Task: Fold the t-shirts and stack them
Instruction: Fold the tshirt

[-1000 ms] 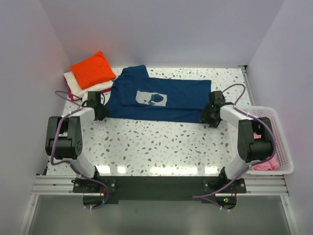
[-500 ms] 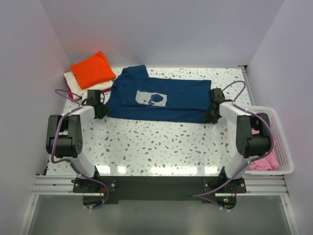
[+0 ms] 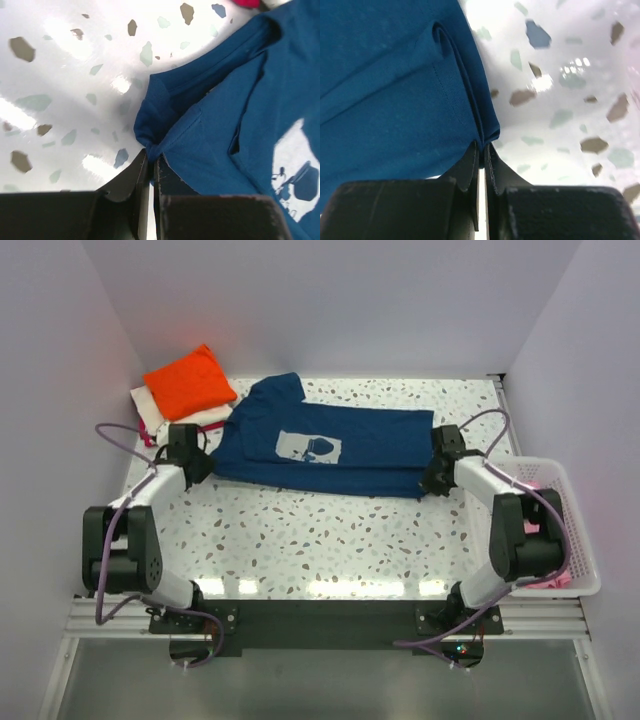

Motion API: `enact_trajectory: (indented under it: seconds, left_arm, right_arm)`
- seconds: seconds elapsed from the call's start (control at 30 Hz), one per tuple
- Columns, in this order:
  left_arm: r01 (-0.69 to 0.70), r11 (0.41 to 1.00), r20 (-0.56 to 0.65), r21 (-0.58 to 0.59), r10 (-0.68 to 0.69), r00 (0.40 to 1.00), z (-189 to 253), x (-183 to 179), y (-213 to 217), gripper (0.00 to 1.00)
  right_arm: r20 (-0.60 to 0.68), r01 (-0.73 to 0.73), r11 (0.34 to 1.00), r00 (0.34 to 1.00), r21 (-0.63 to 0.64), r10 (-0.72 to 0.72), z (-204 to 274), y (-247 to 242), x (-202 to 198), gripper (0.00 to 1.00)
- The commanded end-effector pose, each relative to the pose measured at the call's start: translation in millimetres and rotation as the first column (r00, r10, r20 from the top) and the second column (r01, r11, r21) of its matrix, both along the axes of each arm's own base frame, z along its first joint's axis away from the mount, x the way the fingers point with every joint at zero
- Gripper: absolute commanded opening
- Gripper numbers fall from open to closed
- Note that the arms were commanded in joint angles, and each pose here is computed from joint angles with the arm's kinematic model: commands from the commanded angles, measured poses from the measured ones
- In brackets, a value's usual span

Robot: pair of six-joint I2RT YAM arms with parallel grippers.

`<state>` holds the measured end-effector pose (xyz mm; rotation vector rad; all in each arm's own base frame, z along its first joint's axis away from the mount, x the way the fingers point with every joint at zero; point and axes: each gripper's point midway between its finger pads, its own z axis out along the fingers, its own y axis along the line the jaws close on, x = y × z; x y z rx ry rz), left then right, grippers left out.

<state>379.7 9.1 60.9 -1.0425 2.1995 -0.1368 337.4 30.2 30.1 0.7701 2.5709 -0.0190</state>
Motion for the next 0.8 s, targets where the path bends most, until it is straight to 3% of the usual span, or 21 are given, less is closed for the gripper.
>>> enact_trajectory:
  seconds: [0.0, 0.53, 0.6, 0.63, 0.7, 0.77]
  left_arm:
    - [-0.077, 0.995, 0.034, 0.061, 0.075, 0.997, 19, -24, 24, 0.0]
    - [-0.17, 0.984, 0.034, 0.05, 0.169, 0.985, 18, -137, 27, 0.0]
    - [-0.182, 0.983, 0.04, 0.031, 0.181, 0.983, 14, -147, 25, 0.0]
    - [-0.179, 0.984, 0.032, 0.022, 0.178, 0.983, 11, -152, 23, 0.04]
    - [-0.181, 0.983, 0.044, 0.011, 0.181, 0.983, 13, -156, 21, 0.25]
    - [-0.163, 0.986, 0.059, -0.01, 0.164, 0.985, 19, -156, 16, 0.41]
  right_arm:
    - [0.008, -0.001, 1.0, 1.0, -0.017, 0.002, 16, -7, -24, 0.0]
    - [0.048, -0.017, 0.993, 0.999, 0.12, 0.011, 50, 2, -124, 0.0]
    - [0.045, -0.021, 0.989, 0.999, 0.149, 0.014, 51, 6, -137, 0.08]
    - [0.041, -0.025, 0.986, 0.999, 0.163, 0.018, 51, 8, -141, 0.11]
    - [0.036, -0.028, 0.984, 0.999, 0.179, 0.022, 53, 11, -149, 0.19]
    - [0.071, -0.051, 0.978, 0.997, 0.2, 0.037, 62, 15, -151, 0.37]
